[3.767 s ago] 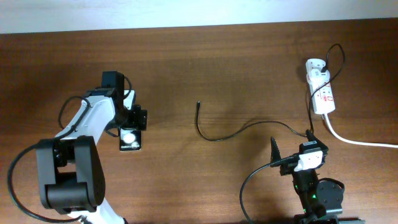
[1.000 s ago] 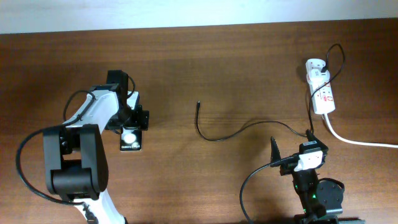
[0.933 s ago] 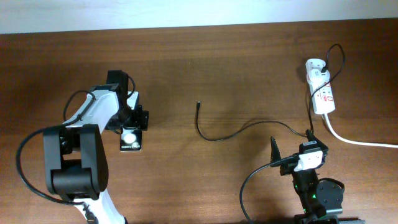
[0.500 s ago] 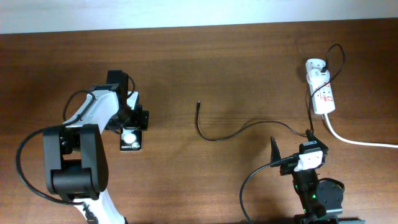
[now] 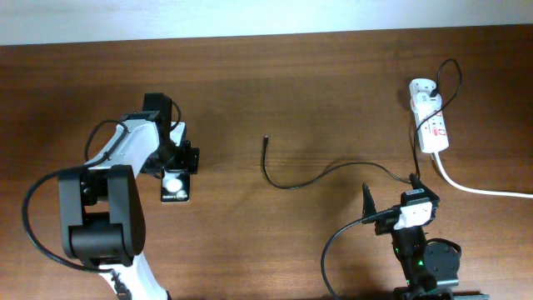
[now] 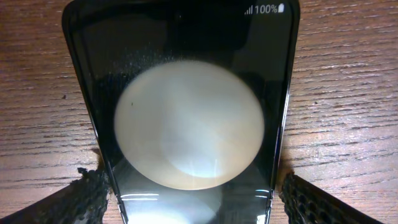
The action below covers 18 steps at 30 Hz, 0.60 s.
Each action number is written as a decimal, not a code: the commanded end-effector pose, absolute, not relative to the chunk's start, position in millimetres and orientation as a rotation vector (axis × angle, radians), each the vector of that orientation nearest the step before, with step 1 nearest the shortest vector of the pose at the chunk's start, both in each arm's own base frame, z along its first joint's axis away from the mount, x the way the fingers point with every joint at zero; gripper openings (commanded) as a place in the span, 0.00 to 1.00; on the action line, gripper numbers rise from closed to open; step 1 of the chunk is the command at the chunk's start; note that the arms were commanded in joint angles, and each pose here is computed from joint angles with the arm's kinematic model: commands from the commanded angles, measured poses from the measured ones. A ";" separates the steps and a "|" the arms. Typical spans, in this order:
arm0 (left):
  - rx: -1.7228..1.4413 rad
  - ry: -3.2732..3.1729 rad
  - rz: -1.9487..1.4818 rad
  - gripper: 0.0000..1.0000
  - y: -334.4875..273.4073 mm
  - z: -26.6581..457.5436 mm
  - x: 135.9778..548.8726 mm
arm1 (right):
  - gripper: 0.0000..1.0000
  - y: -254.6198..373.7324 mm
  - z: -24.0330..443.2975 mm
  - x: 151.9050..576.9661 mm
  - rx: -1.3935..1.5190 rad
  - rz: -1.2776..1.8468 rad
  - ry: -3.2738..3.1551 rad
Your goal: Plug charger to phone and switch on socket
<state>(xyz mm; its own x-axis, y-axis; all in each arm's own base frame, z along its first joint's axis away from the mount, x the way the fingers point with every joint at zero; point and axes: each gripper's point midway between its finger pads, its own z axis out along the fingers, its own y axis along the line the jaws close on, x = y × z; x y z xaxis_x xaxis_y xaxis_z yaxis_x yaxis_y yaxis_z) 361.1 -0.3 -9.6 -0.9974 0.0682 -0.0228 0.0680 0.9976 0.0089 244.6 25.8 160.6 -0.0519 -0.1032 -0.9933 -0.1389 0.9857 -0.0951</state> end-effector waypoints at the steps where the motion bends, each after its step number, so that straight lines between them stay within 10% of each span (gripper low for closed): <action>1: 0.115 3.284 -0.078 0.93 -6.2 -67.8 323.6 | 0.99 27.1 157.9 244.5 -0.188 0.037 1.629; 18: 0.110 3.296 -0.134 0.88 -12.0 -66.9 320.3 | 0.99 27.1 157.9 244.5 -0.188 0.037 1.629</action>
